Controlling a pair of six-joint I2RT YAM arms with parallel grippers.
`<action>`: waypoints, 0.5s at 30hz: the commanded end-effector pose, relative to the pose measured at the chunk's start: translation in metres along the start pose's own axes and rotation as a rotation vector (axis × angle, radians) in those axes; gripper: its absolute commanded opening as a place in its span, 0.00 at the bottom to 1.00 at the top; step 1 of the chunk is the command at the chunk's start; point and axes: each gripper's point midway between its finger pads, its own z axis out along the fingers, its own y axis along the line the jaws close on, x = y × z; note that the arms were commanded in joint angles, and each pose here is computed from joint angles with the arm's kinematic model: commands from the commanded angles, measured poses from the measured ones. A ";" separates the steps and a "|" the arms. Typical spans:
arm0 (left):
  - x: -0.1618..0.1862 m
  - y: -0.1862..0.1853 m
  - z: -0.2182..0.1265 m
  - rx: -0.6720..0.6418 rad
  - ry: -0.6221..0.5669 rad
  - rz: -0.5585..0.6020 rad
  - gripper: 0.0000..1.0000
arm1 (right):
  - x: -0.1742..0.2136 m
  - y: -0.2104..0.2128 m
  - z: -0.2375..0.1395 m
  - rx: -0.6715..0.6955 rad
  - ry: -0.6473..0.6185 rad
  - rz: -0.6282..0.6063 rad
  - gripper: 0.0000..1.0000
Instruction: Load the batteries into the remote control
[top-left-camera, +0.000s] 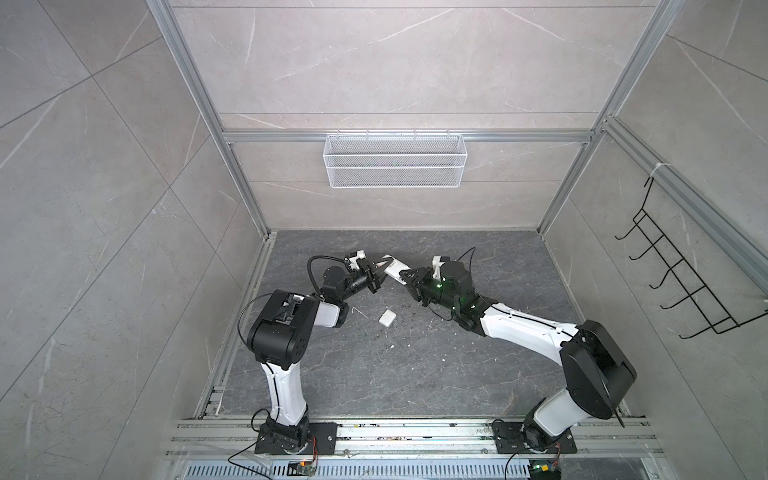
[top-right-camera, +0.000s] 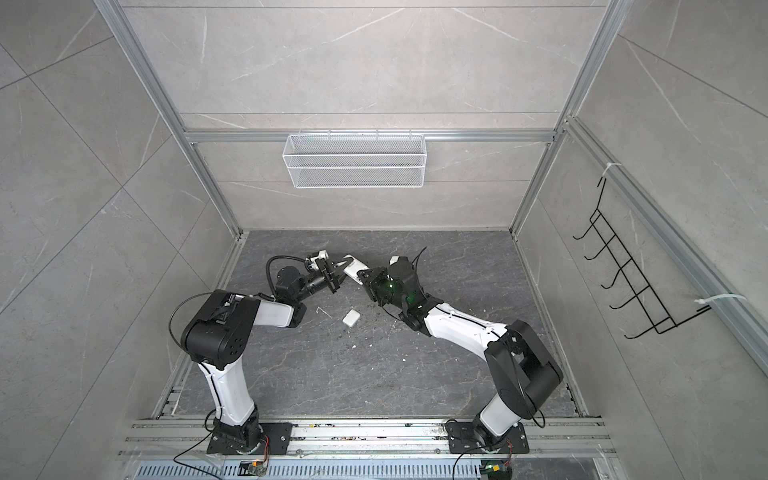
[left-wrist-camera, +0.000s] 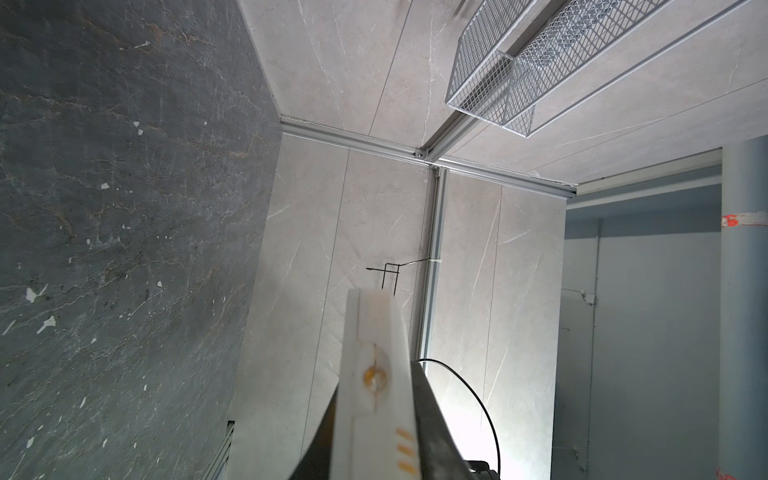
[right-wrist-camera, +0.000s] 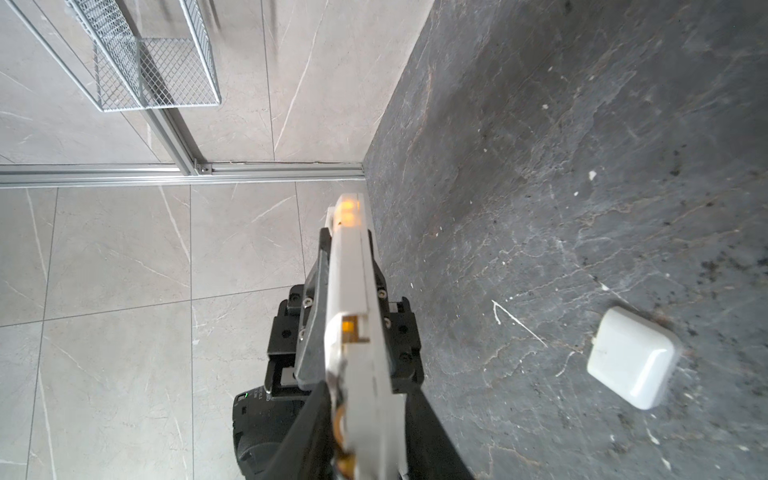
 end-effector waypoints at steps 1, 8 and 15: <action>0.009 -0.028 0.007 0.085 0.028 0.069 0.00 | 0.008 -0.018 0.008 0.051 0.029 -0.001 0.25; 0.008 -0.031 0.007 0.091 0.026 0.071 0.00 | 0.005 -0.026 0.003 0.061 0.004 0.009 0.11; 0.005 -0.028 0.007 0.089 0.012 0.058 0.00 | 0.004 -0.016 -0.003 0.045 0.001 -0.024 0.28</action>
